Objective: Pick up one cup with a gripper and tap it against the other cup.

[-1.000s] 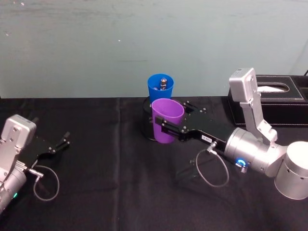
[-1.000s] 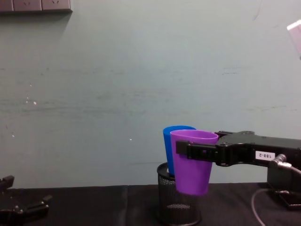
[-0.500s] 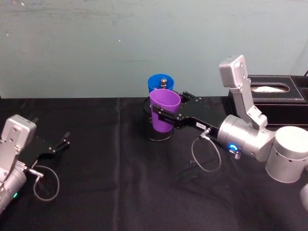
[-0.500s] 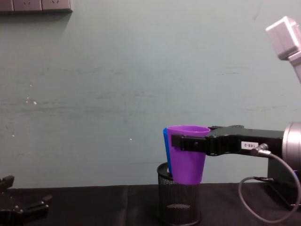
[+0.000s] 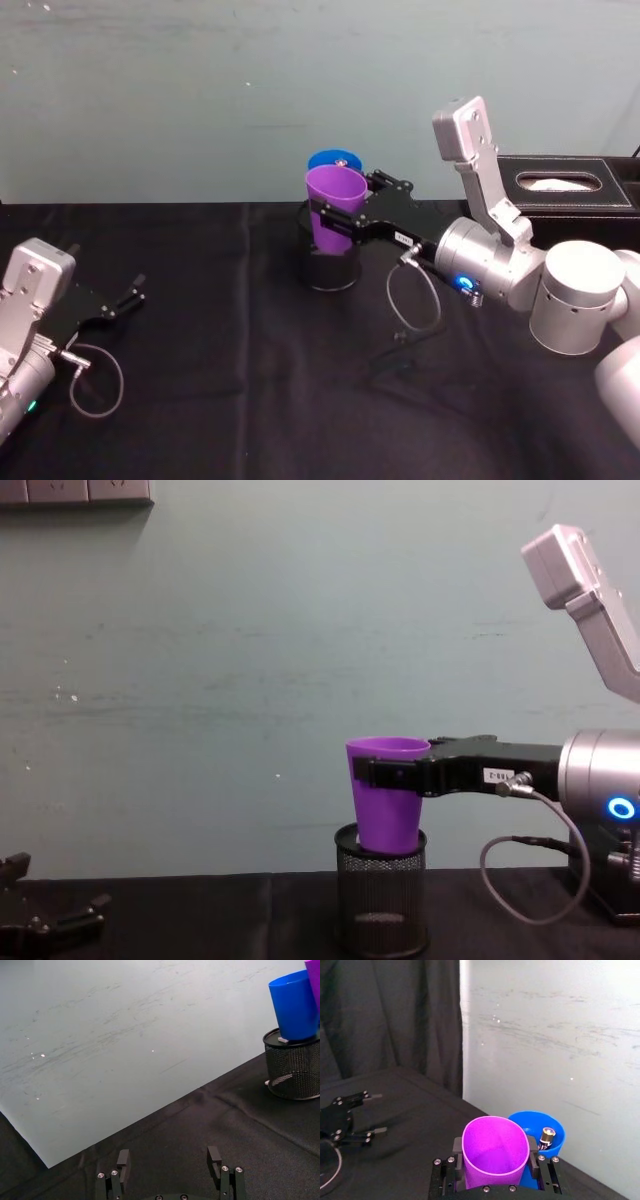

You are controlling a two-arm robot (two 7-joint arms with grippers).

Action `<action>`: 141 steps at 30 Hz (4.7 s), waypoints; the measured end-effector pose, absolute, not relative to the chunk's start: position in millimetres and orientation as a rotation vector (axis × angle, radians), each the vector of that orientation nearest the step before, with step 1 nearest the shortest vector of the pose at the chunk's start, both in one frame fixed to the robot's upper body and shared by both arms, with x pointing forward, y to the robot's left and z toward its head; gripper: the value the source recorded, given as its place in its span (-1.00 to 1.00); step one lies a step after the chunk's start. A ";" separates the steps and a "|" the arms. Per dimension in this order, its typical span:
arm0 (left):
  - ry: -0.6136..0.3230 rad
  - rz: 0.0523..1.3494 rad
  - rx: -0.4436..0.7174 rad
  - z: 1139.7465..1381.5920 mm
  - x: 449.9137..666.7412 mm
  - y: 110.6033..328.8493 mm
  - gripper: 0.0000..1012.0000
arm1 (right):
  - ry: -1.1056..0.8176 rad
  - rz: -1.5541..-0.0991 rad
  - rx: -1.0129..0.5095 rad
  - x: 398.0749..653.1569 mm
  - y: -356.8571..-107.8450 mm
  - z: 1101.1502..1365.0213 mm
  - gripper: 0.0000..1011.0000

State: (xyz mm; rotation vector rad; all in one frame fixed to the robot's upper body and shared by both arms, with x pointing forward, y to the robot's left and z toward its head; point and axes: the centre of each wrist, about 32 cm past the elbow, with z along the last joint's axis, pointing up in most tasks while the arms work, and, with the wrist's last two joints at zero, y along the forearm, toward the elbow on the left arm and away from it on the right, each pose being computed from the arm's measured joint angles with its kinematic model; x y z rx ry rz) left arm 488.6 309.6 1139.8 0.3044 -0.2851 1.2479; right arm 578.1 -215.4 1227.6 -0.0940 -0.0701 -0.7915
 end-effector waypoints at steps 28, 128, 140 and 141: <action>-0.285 1.248 0.304 1139.8 488.6 309.7 0.98 | -0.095 -0.840 -0.085 598.8 -217.4 1238.4 0.45; -0.285 1.248 0.304 1139.8 488.6 309.7 0.98 | -0.093 -0.833 -0.084 598.8 -217.5 1237.9 0.45; -0.285 1.248 0.304 1139.8 488.6 309.7 0.98 | -0.093 -0.833 -0.084 598.8 -217.5 1237.9 0.45; -0.285 1.248 0.304 1139.8 488.6 309.7 0.98 | -0.093 -0.833 -0.084 598.8 -217.5 1237.9 0.45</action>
